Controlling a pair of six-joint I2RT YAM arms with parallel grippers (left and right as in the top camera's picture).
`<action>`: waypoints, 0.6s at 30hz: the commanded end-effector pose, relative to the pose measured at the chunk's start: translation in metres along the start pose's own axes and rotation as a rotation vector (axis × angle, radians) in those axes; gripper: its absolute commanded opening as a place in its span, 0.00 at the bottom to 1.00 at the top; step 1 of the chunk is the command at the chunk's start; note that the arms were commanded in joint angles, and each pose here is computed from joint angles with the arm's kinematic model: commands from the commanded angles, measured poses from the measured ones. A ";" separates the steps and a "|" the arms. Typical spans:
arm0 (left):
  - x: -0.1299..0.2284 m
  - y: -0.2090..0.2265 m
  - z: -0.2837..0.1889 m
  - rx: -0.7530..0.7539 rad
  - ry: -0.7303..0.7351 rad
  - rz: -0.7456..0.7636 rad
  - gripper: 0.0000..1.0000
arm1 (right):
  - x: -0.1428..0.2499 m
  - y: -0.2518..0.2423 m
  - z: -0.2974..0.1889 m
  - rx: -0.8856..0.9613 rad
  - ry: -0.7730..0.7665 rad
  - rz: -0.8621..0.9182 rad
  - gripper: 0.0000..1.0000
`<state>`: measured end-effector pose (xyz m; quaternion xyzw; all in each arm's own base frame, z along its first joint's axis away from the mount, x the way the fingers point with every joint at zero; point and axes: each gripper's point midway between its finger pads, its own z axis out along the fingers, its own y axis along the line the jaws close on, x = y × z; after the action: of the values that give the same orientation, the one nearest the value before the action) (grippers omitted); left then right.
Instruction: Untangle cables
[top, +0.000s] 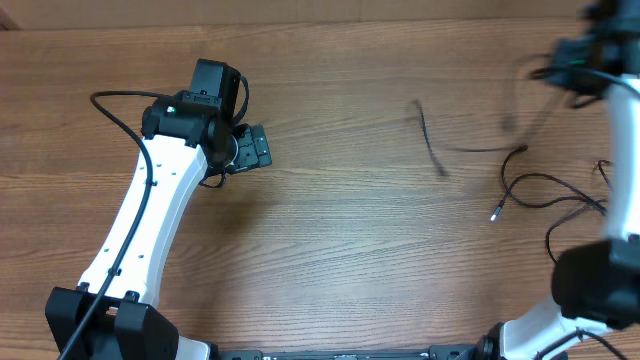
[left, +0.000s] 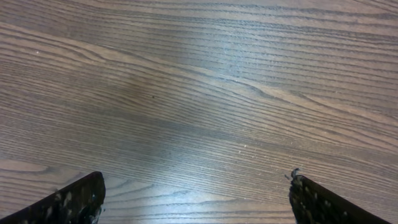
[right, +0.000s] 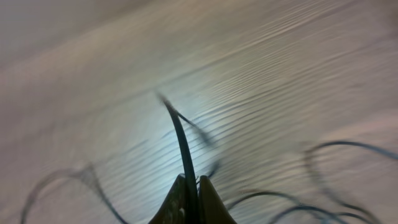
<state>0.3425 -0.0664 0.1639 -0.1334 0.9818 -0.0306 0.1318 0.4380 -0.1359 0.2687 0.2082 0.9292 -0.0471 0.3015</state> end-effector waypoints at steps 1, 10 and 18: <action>0.000 0.002 -0.002 0.000 -0.007 -0.003 0.94 | -0.018 -0.028 -0.029 0.034 -0.075 0.060 0.04; -0.001 0.001 -0.002 0.001 -0.008 -0.003 0.94 | 0.001 -0.044 -0.028 0.037 0.004 0.094 0.04; 0.000 0.002 -0.002 0.000 -0.006 -0.003 0.94 | 0.011 -0.074 -0.030 0.183 0.027 0.183 0.04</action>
<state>0.3428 -0.0666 0.1640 -0.1331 0.9817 -0.0310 0.1324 0.3921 -0.1744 0.2808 0.2769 0.9192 -0.0663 0.2720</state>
